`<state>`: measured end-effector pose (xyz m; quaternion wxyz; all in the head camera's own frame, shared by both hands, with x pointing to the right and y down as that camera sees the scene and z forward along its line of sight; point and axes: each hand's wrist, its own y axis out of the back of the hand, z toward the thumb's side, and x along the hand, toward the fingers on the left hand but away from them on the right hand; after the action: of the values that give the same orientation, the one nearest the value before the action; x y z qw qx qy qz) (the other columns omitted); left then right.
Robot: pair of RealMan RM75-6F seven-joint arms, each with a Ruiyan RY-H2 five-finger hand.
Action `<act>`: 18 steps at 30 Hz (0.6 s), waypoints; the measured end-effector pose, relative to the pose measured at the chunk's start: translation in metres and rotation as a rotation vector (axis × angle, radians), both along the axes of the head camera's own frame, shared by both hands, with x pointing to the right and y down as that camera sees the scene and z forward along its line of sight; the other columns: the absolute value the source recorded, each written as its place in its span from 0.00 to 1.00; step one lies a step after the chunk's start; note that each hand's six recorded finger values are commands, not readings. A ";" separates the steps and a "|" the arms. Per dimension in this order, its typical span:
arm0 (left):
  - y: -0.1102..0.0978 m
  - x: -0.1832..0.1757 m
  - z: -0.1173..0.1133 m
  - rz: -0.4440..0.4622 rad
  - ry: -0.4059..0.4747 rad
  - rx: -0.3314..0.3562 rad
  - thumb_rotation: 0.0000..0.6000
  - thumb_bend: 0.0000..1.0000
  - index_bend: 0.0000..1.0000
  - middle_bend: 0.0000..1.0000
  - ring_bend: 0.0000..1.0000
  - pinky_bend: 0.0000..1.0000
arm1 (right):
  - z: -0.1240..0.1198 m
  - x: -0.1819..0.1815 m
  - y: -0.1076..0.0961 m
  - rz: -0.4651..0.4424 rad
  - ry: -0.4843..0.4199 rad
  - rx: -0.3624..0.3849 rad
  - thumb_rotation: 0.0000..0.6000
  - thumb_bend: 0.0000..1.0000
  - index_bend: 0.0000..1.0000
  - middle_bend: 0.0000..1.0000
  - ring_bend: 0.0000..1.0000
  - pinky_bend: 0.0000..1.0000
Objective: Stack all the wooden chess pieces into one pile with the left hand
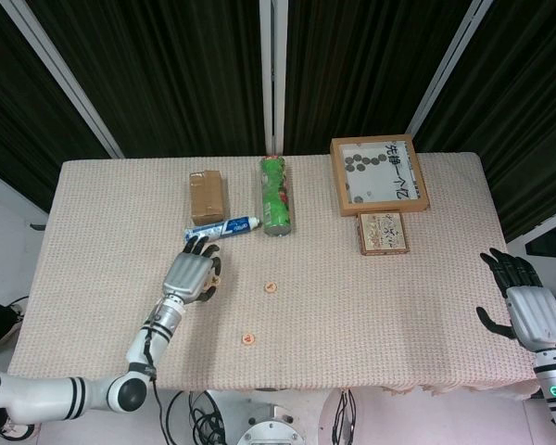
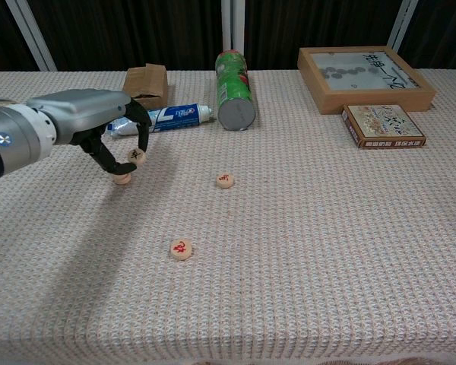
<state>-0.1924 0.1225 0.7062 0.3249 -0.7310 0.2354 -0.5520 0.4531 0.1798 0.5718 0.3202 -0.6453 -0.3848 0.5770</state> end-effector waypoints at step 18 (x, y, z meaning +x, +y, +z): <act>0.005 -0.026 0.006 -0.027 -0.012 -0.018 1.00 0.31 0.48 0.16 0.00 0.00 | 0.004 0.000 0.000 -0.002 0.013 -0.013 1.00 0.28 0.00 0.00 0.00 0.00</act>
<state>-0.2180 0.1274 0.7123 0.3123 -0.7271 0.2385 -0.5629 0.4530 0.1799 0.5757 0.3190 -0.6441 -0.3782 0.5834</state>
